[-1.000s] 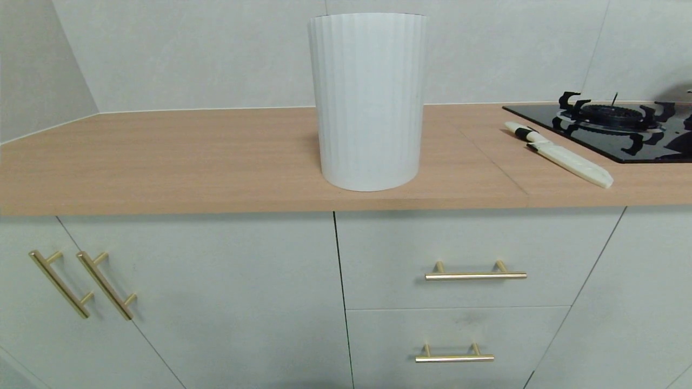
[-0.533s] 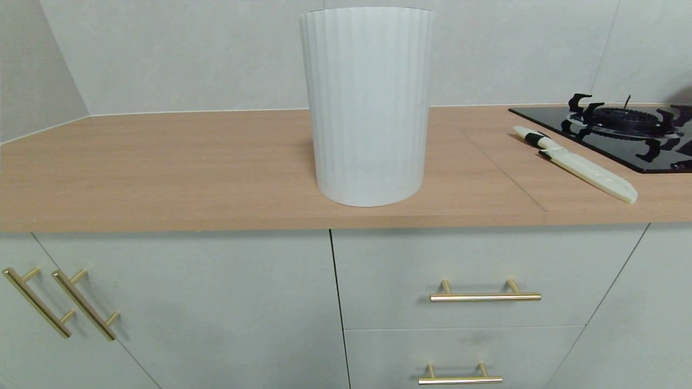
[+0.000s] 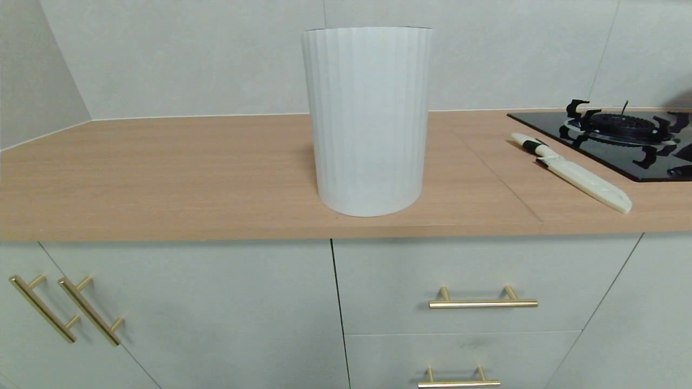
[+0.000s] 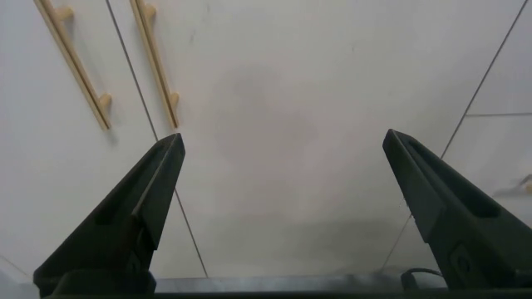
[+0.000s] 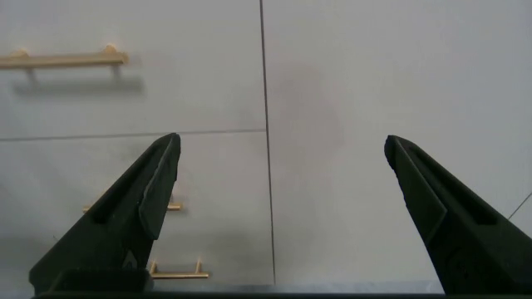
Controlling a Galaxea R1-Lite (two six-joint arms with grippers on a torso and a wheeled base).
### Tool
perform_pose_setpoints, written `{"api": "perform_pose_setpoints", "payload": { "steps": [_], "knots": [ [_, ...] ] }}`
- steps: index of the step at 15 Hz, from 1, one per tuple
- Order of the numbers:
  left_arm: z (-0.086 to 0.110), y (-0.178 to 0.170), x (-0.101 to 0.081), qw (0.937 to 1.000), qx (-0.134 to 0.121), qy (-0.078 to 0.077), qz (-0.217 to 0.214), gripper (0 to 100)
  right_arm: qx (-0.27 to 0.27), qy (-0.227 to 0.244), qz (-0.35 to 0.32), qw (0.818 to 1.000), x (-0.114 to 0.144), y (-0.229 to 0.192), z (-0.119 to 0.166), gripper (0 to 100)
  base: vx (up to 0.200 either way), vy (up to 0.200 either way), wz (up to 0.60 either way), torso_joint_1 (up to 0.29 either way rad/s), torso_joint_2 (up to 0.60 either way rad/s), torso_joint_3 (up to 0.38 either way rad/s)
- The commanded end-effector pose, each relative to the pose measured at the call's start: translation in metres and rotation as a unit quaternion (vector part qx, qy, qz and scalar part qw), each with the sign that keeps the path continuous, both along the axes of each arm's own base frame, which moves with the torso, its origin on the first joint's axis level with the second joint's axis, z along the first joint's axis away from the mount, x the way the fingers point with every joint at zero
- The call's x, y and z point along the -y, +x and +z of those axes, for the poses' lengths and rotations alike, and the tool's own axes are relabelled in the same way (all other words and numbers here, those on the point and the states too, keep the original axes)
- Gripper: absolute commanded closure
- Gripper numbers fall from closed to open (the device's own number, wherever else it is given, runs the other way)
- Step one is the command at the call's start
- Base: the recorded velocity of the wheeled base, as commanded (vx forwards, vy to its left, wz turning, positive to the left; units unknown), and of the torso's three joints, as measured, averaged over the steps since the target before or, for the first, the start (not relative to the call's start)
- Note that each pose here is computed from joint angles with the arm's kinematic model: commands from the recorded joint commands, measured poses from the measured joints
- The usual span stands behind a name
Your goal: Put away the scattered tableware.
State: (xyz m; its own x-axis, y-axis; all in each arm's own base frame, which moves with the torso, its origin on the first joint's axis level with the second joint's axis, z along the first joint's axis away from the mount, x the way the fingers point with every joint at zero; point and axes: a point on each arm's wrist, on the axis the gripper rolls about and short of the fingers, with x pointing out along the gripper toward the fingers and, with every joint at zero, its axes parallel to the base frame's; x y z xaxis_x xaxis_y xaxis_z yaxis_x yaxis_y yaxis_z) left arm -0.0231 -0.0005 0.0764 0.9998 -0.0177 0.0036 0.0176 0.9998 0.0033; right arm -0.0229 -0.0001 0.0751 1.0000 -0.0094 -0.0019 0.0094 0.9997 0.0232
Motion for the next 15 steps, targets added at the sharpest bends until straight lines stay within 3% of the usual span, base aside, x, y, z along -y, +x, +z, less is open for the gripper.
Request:
{"api": "perform_pose_setpoints", "payload": {
  "steps": [1, 15],
  "knots": [
    [-0.0004, 0.0001, 0.0000, 1.0000, -0.002, 0.000, 0.000, 0, -0.001, 0.000, 0.000, 1.000, 0.0000, 0.0002, 0.0001, 0, 0.000, 0.000, 0.00, 0.085, -0.08, -0.290],
    [-0.0004, 0.0001, 0.0000, 1.0000, -0.002, 0.000, 0.000, 0, 0.000, 0.000, 0.000, 1.000, 0.0000, 0.0001, 0.0002, 0, 0.000, 0.000, 0.00, 0.159, -0.48, -0.301]
  ]
}}
